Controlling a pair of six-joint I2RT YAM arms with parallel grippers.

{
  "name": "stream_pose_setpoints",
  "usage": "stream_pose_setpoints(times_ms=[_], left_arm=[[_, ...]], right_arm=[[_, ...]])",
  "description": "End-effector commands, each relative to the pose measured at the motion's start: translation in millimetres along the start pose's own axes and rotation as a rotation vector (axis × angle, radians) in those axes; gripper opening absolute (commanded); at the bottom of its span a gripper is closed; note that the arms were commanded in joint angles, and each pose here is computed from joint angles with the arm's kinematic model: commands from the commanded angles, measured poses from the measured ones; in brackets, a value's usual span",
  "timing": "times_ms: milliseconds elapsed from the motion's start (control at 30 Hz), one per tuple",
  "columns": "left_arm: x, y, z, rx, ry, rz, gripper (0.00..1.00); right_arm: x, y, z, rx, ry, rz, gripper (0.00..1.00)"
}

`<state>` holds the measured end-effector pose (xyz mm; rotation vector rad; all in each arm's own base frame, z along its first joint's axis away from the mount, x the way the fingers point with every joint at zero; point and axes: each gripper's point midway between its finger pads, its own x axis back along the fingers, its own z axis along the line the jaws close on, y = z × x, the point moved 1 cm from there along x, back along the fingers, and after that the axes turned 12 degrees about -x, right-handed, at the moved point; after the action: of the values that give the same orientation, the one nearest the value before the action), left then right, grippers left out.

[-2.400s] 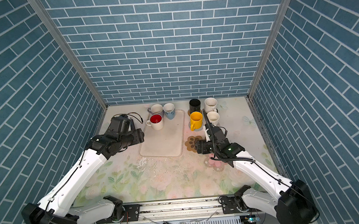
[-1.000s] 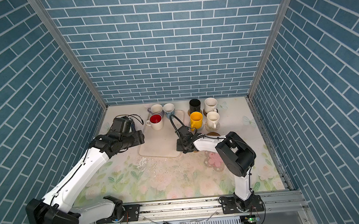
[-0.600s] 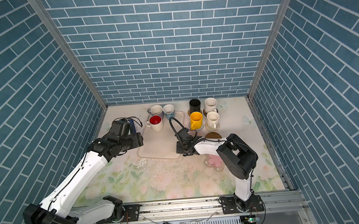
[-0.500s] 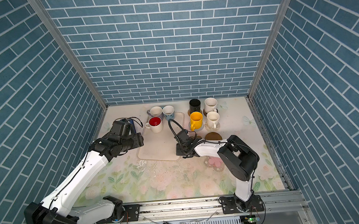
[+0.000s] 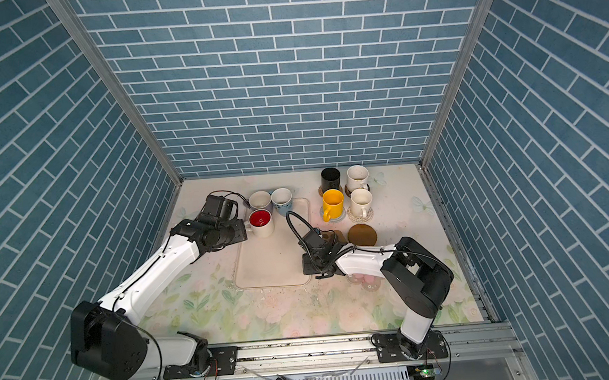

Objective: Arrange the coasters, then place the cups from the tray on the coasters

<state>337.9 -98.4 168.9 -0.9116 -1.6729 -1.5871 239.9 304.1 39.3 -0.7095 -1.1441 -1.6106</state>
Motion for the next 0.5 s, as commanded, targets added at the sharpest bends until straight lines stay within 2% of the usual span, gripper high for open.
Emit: stream_pose_setpoints(times_ms=[0,167,233,467], left_arm=[[-4,20,6,0.043,-0.002,-0.027,0.6],[-20,33,14,0.081,0.003,-0.013,0.55],[-27,39,16,0.087,0.011,-0.008,0.52],[-63,55,26,0.122,0.028,0.021,0.44]], right_arm=[[13,-18,2,0.177,-0.01,0.074,0.18],[21,-5,10,0.208,0.004,0.028,0.4],[26,0,13,0.23,0.007,0.0,0.45],[57,35,29,0.31,0.038,-0.158,0.46]])
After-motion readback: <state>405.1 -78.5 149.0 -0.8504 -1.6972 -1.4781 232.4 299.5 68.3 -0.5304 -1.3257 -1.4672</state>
